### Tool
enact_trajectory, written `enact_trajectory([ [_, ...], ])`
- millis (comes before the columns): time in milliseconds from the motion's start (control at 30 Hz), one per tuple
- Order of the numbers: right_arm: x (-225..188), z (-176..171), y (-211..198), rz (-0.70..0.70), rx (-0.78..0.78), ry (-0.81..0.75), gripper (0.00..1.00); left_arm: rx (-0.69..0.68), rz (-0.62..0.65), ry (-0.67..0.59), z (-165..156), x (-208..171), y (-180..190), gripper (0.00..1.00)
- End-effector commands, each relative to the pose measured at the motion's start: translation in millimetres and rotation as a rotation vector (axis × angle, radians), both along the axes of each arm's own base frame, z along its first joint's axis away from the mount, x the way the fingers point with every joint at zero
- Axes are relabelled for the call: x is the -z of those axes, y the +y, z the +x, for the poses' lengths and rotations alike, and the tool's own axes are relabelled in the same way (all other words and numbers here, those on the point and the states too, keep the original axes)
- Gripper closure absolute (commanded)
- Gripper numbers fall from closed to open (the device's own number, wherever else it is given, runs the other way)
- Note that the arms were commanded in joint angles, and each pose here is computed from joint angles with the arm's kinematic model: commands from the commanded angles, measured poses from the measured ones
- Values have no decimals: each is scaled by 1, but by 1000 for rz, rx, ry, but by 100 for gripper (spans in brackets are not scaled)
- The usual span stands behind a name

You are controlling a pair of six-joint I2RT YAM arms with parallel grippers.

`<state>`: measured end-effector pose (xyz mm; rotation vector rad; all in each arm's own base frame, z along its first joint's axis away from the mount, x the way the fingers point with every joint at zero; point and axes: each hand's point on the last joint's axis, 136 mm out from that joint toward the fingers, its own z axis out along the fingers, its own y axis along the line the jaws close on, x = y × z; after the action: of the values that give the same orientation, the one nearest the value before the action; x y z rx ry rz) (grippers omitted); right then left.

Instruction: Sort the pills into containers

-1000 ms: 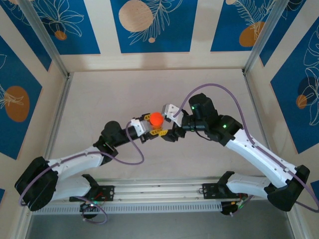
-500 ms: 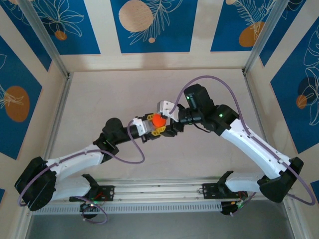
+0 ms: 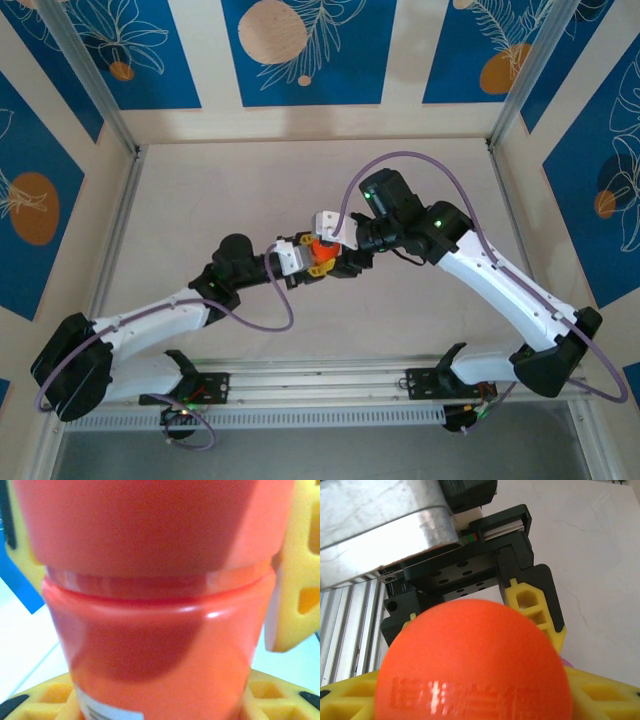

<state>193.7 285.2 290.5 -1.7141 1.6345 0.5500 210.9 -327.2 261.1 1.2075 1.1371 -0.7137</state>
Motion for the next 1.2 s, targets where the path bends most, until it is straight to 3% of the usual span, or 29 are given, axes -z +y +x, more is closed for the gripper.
enact_trajectory([
  [0, 0, -3, 3, -14, -20, 3, 37, 20, -14, -47, -3, -16, -7, 100],
  [100, 0, -3, 7, -7, -27, 9, 42, 25, -3, -44, -3, -13, -9, 100],
  [233, 3, 1, 7, -8, -11, 5, 64, 25, 6, -42, -4, -11, -10, 100],
  [367, 2, -1, 3, 14, 5, 9, 73, 10, 12, -43, -3, -10, -8, 100],
  [567, -6, 5, -4, 79, 70, 26, 79, -25, 1, -44, 2, -9, -5, 77],
  [833, -8, 17, -14, 122, 154, 56, 82, -76, -13, -44, 9, -8, -1, 60],
  [967, -10, 22, -18, 138, 182, 56, 86, -102, -17, -48, 13, -9, 1, 57],
  [1133, -12, 29, -24, 154, 228, 66, 92, -133, -19, -52, 17, -8, 4, 26],
  [1167, -12, 31, -25, 155, 236, 70, 92, -137, -20, -52, 17, -8, 5, 3],
])
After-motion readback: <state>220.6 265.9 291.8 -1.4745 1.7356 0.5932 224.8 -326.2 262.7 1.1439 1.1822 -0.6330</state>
